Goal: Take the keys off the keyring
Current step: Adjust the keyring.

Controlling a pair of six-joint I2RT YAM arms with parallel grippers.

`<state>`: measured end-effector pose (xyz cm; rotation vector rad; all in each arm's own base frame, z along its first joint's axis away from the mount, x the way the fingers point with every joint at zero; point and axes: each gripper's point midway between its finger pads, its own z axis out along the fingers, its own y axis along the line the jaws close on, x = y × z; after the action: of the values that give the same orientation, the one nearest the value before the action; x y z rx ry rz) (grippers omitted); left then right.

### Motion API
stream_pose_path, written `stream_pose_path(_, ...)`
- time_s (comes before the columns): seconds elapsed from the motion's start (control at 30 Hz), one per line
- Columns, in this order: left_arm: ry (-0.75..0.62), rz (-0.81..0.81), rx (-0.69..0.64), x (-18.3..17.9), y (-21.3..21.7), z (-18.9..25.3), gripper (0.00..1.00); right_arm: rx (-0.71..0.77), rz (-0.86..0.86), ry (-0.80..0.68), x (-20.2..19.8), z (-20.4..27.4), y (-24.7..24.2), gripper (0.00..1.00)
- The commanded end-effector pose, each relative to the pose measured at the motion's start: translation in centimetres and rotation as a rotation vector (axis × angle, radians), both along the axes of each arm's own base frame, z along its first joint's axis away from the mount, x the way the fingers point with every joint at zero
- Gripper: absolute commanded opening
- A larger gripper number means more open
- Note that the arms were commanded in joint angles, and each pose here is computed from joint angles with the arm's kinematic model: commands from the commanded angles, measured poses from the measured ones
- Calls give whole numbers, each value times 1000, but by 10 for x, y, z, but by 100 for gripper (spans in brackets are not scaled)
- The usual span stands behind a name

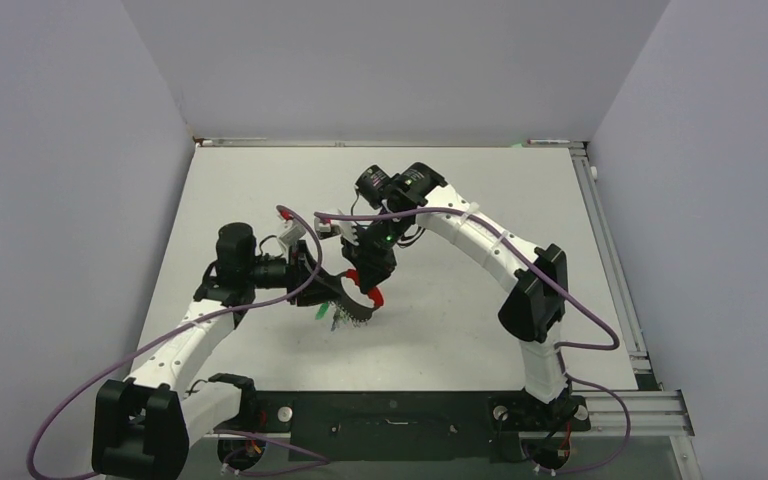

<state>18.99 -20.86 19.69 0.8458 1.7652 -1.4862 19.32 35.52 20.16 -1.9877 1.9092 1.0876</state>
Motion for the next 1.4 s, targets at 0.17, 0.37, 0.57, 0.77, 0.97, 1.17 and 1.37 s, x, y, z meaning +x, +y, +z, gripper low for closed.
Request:
stream_pose_path(0.17,58,176,-185,26,-4,56,0,259,-63,155,21,48,6,54)
stream_pose_path(0.37,130,303,-356,36,6,86,0,544,-312,256,84,90,-2,90)
stream_pose_path(0.57,148,362,-424,46,14,102,0,743,-458,286,98,119,13,91)
stream_pose_path(0.77,179,447,-433,66,23,98,0,991,-382,443,72,165,-1,90)
stream_pose_path(0.97,210,481,-454,73,28,97,0,964,-465,407,82,156,0,89)
stream_pose_path(1.17,200,464,-487,75,29,109,0,862,-526,355,89,121,15,85)
stream_pose_path(1.37,185,450,-493,77,27,114,0,735,-589,276,96,87,24,83)
